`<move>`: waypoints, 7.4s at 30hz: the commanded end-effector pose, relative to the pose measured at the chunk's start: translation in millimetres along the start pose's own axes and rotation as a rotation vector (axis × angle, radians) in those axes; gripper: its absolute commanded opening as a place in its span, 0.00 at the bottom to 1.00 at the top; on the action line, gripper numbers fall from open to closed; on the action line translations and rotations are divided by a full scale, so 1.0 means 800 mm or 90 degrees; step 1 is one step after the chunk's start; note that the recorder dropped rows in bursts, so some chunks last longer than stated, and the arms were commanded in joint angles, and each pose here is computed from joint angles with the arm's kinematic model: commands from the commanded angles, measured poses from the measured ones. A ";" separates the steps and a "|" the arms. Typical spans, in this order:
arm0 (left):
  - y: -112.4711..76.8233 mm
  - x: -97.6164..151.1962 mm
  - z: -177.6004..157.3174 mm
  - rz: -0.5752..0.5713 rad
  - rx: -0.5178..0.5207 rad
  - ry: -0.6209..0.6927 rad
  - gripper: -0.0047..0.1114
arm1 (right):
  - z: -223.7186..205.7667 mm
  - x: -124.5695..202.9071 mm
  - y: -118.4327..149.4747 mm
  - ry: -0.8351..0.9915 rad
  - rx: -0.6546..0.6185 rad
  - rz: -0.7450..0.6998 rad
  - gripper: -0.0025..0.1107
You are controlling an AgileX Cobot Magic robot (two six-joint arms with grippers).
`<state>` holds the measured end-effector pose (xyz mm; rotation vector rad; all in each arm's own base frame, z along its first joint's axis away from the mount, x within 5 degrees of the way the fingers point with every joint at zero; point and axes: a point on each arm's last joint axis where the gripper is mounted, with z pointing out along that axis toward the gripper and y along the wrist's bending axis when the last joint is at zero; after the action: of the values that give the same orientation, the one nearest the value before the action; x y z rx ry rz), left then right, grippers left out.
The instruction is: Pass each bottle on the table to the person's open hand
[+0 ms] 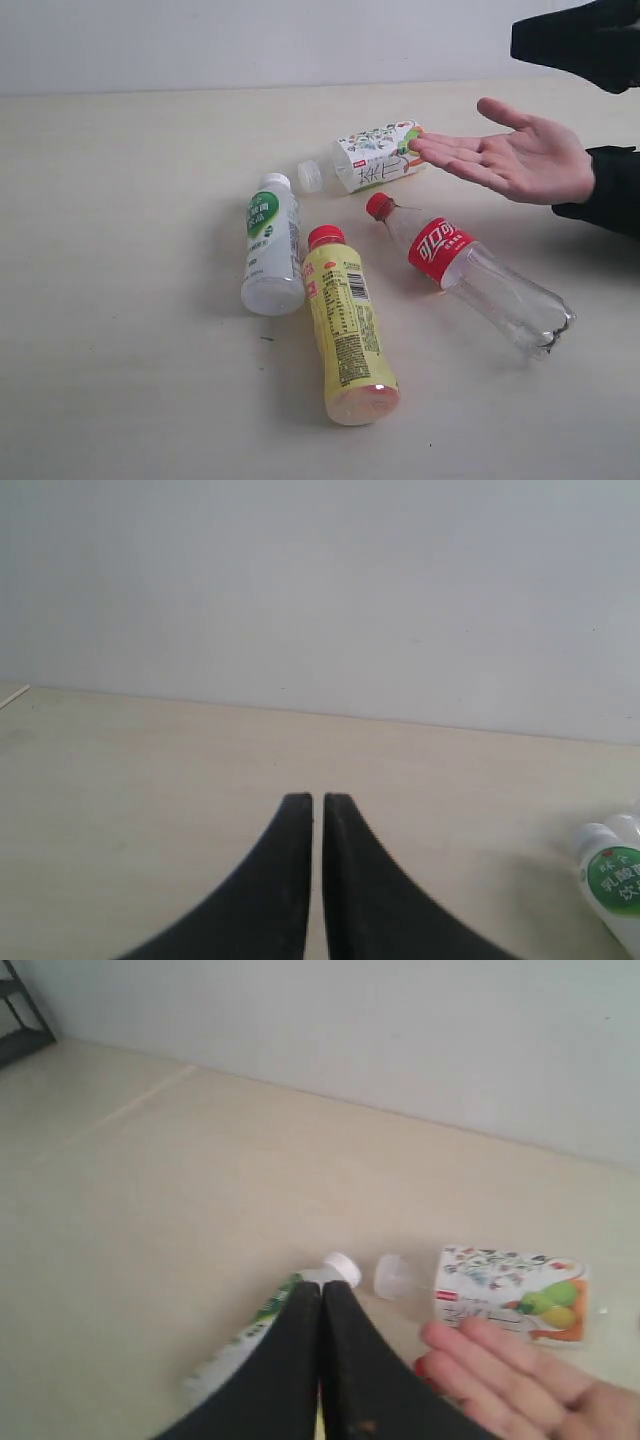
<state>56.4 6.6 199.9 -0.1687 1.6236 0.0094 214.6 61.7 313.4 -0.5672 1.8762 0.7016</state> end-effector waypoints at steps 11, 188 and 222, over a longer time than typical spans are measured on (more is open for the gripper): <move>0.000 -0.001 -0.001 -0.006 0.001 -0.006 0.10 | -0.023 0.004 -0.081 0.127 0.451 -0.420 0.02; 0.000 -0.001 -0.001 -0.006 0.001 -0.006 0.10 | 0.130 -0.005 -0.087 0.670 0.360 0.050 0.02; 0.000 -0.001 -0.001 -0.006 0.001 -0.006 0.10 | 0.171 0.016 -0.114 0.679 0.404 0.065 0.51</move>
<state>56.4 6.6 199.9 -0.1687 1.6236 0.0094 355.6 89.7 235.6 -0.4521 2.9617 -0.2617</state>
